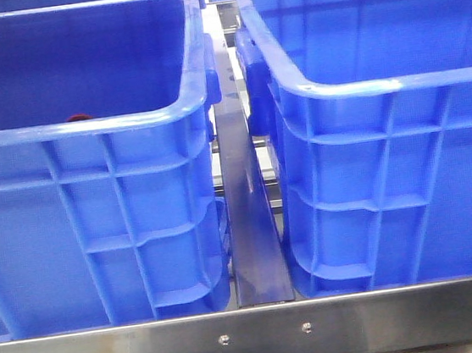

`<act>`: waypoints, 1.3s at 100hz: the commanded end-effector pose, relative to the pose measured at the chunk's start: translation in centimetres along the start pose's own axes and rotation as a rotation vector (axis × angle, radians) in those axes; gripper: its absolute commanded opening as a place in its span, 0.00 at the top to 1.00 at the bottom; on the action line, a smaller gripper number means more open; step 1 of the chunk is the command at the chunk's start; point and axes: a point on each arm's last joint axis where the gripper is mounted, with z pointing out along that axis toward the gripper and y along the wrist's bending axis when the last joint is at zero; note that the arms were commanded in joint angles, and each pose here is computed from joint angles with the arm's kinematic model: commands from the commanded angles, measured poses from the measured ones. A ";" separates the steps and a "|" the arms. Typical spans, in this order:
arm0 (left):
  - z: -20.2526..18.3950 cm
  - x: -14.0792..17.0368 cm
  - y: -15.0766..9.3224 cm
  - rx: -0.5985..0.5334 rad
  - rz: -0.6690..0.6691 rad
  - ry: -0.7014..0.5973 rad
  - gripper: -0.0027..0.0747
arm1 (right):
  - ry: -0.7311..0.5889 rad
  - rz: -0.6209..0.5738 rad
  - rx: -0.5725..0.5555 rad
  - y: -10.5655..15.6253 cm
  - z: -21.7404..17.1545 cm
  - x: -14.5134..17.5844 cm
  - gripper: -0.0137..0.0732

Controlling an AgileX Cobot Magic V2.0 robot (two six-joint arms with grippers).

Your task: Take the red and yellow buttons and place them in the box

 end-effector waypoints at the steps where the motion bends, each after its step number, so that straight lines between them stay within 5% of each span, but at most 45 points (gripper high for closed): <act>1: -1.3 -1.7 -0.8 0.024 0.003 -0.131 0.99 | -0.090 -0.019 -0.007 0.1 -0.2 -0.6 0.92; 70: -1.3 -1.7 -0.9 0.026 0.004 -0.129 0.99 | -0.131 -0.019 -0.006 0.1 -0.3 -2.4 0.92; 130: -1.3 -1.7 -0.9 0.026 0.004 -0.129 0.99 | 0.386 -0.004 0.078 -0.4 3.2 -11.4 0.89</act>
